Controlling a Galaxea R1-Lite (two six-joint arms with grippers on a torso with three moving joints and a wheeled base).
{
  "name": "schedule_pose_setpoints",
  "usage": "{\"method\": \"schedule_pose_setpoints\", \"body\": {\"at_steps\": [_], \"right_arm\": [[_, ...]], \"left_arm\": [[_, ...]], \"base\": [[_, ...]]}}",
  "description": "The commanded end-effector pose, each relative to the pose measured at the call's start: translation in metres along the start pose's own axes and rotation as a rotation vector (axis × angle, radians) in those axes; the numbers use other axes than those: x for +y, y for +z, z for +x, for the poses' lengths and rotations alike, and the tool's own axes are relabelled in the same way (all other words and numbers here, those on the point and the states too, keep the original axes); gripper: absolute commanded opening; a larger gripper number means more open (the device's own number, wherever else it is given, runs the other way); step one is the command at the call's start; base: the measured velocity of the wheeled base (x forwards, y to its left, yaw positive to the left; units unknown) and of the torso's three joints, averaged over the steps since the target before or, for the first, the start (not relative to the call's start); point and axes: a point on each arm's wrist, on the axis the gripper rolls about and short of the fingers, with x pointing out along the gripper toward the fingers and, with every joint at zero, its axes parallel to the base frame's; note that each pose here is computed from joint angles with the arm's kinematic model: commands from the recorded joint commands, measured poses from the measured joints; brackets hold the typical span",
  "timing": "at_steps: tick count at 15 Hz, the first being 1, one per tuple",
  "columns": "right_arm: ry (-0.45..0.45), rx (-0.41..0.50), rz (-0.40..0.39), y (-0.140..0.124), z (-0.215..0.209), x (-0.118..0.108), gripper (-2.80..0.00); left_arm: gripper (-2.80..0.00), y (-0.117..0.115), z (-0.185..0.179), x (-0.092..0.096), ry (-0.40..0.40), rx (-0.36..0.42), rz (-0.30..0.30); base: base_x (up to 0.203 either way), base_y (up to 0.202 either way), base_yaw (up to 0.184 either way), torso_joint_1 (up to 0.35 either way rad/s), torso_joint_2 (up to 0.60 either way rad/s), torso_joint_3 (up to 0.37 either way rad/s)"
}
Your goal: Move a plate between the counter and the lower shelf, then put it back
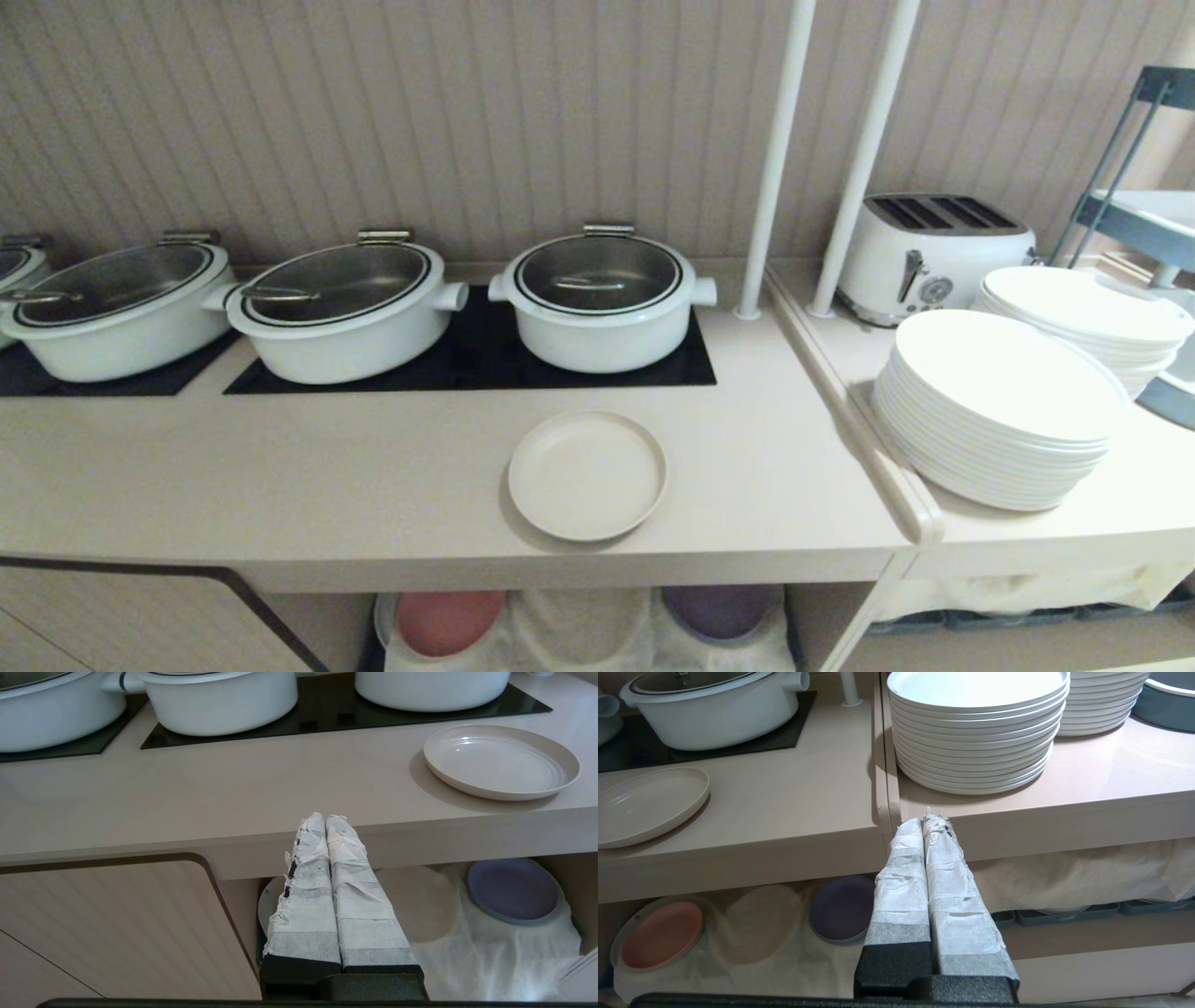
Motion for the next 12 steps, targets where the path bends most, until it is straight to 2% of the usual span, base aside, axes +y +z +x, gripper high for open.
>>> {"method": "schedule_pose_setpoints", "body": {"at_steps": [1,12], "right_arm": [[0.000,0.000,0.001,0.0000,0.0000,0.0000,-2.80],[0.000,0.000,0.001,0.0000,0.0000,0.0000,-2.80]], "left_arm": [[-2.80,-0.0001,-0.0002,0.0000,0.000,-0.003,0.000],[-2.80,-0.0001,-0.0001,0.0000,0.001,-0.001,-0.001]], "base": [[0.000,0.000,0.000,0.000,0.00,0.000],[0.000,0.000,0.000,0.000,0.00,0.000]]}}
